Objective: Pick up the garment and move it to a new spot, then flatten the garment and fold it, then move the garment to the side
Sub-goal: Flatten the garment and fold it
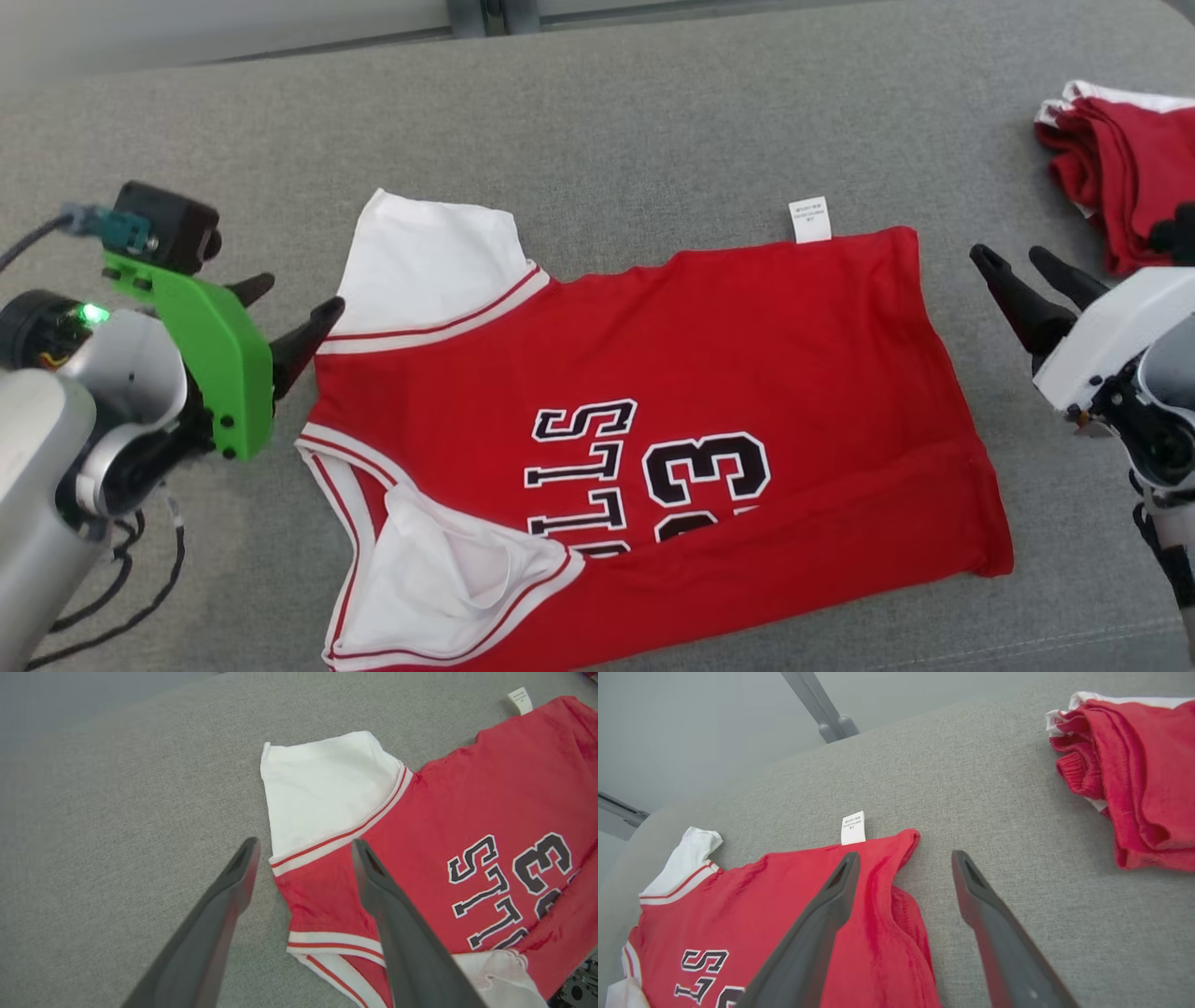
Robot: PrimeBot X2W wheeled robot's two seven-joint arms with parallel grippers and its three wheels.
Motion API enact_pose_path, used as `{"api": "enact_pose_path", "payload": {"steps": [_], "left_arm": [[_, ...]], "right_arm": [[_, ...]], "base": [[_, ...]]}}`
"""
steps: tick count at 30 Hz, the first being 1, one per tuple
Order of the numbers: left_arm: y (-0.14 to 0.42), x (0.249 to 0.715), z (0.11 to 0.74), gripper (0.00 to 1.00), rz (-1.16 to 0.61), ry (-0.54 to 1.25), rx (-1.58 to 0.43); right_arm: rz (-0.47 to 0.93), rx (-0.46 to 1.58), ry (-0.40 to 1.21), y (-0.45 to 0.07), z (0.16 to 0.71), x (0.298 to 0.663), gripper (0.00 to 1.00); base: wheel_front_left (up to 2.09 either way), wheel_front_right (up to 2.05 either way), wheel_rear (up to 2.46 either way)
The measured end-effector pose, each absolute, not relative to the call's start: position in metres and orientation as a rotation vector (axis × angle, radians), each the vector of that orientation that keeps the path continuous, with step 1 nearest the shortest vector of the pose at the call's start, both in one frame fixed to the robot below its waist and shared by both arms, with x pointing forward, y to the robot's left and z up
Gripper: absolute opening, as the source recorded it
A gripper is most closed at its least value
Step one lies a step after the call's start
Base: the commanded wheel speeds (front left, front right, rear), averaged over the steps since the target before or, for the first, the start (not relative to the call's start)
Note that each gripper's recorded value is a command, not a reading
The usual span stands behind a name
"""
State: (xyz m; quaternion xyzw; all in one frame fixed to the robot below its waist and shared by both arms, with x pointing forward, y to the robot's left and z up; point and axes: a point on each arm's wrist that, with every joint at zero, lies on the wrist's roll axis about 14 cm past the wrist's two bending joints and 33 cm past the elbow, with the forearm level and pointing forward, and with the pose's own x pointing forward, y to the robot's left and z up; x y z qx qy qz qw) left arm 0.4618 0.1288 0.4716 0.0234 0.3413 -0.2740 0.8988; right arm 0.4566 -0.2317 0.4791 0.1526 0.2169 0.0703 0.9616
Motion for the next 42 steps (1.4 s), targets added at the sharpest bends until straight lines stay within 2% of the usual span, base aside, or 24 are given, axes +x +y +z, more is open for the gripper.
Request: {"api": "enact_pose_path", "payload": {"steps": [7, 14, 17, 27, 28, 29, 30, 31, 32, 33, 34, 35, 42], "left_arm": [[0.118, 0.505, 0.447, 1.00, -0.592, 0.806, 0.041], [0.116, 0.535, 0.412, 1.00, -0.584, 0.906, 0.025], [0.111, 0.539, 0.394, 1.00, -0.593, 0.960, 0.003], [0.095, 0.563, 0.369, 1.00, -0.604, 0.977, 0.028], [0.095, 0.565, 0.368, 1.00, -0.601, 0.978, 0.028], [0.095, 0.566, 0.367, 1.00, -0.600, 0.982, 0.031], [0.095, 0.566, 0.365, 0.98, -0.597, 0.991, 0.033], [0.096, 0.566, 0.364, 0.76, -0.594, 1.000, 0.038], [0.097, 0.565, 0.364, 0.30, -0.592, 1.006, 0.042], [0.097, 0.565, 0.365, 0.05, -0.591, 1.011, 0.046], [0.097, 0.563, 0.366, 0.00, -0.592, 1.014, 0.048], [0.098, 0.562, 0.366, 0.00, -0.592, 1.017, 0.046], [0.104, 0.565, 0.381, 0.00, -0.575, 0.957, 0.046]], "right_arm": [[0.150, 0.308, 0.573, -0.224, 0.444, 0.491, 1.00], [0.171, 0.301, 0.686, -0.215, 0.412, 0.509, 1.00], [0.185, 0.299, 0.709, -0.211, 0.405, 0.512, 1.00], [0.229, 0.283, 0.740, -0.202, 0.394, 0.501, 1.00], [0.232, 0.285, 0.738, -0.201, 0.394, 0.501, 0.99], [0.234, 0.285, 0.738, -0.200, 0.393, 0.500, 0.92], [0.237, 0.286, 0.738, -0.199, 0.393, 0.500, 0.65], [0.241, 0.287, 0.742, -0.198, 0.392, 0.499, 0.54], [0.243, 0.286, 0.743, -0.198, 0.391, 0.499, 0.42], [0.246, 0.284, 0.746, -0.197, 0.391, 0.498, 0.34], [0.248, 0.279, 0.742, -0.197, 0.391, 0.498, 0.04], [0.251, 0.275, 0.733, -0.197, 0.392, 0.499, 0.00], [0.229, 0.276, 0.624, -0.202, 0.405, 0.508, 0.00]], "base": [[0.00, 0.00, 0.00], [0.00, 0.00, 0.00], [0.00, 0.00, 0.00], [0.00, 0.00, 0.00], [0.00, 0.00, 0.00], [0.00, 0.00, 0.00], [0.00, 0.00, 0.00], [0.00, 0.00, 0.00], [0.00, 0.00, 0.00], [0.00, 0.00, 0.00], [0.00, 0.00, 0.00], [0.00, 0.00, 0.00], [0.00, 0.00, 0.00]]}}
